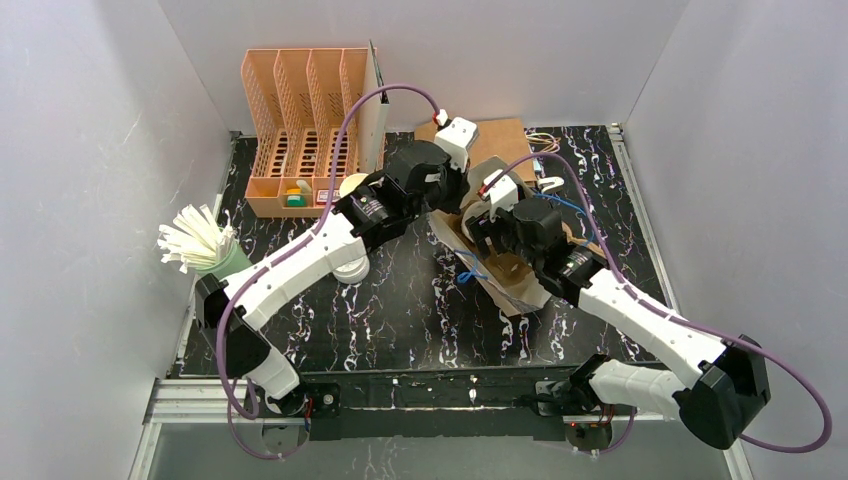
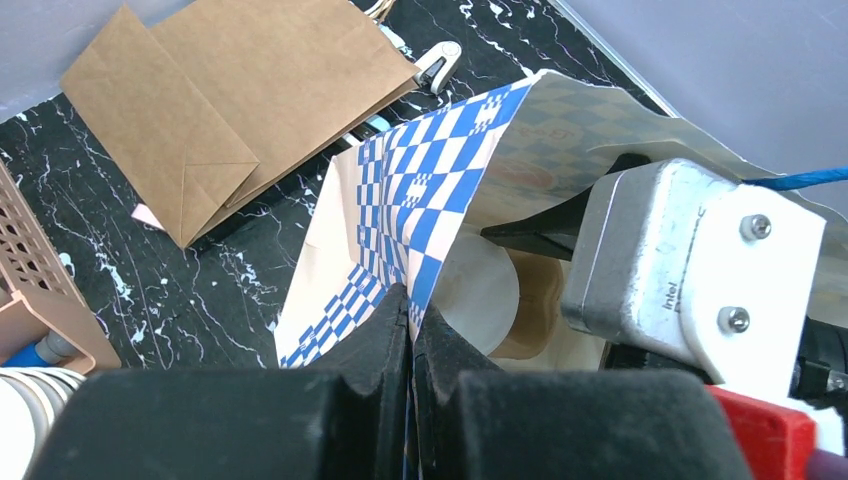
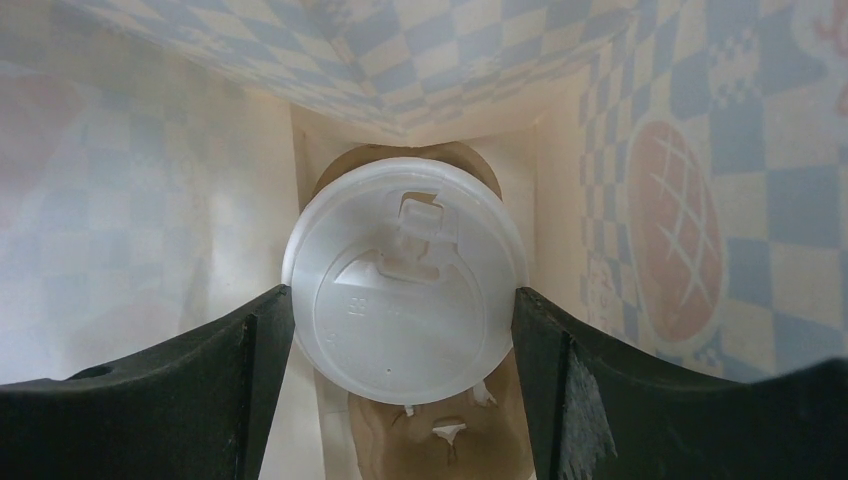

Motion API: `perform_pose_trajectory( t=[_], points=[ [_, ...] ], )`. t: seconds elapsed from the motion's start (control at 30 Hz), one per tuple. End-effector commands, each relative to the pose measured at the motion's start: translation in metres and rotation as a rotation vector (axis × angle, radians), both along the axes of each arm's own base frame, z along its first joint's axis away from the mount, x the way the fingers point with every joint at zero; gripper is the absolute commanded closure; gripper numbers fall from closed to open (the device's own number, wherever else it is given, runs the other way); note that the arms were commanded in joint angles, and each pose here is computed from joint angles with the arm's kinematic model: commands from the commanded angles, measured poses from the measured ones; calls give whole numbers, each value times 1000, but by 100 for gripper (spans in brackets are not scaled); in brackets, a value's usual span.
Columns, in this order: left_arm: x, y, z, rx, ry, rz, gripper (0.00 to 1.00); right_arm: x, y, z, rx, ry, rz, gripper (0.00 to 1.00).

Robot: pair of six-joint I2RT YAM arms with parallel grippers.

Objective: Pack the takeout coffee

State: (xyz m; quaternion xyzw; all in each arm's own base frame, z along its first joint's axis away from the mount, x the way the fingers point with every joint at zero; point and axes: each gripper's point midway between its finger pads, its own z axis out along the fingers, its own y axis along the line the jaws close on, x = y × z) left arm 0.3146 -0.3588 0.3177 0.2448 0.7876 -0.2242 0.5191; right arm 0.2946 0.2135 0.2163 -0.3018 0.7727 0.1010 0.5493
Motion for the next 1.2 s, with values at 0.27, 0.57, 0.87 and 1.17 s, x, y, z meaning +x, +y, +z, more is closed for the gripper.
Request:
perform_pose_trajectory(
  t=[0.27, 0.57, 0.87, 1.17],
  points=[
    [1, -9, 31, -87, 0, -75, 100, 23, -10, 30, -49, -110, -77, 80],
    [11, -3, 30, -125, 65, -58, 100, 23, -9, 12, -136, -50, -47, 80],
    [14, -1, 23, -162, 125, -63, 100, 10, -17, -14, -188, 20, -31, 80],
    [23, 4, 11, -136, 170, -7, 100, 15, -7, -25, -165, 61, -33, 81]
  ],
)
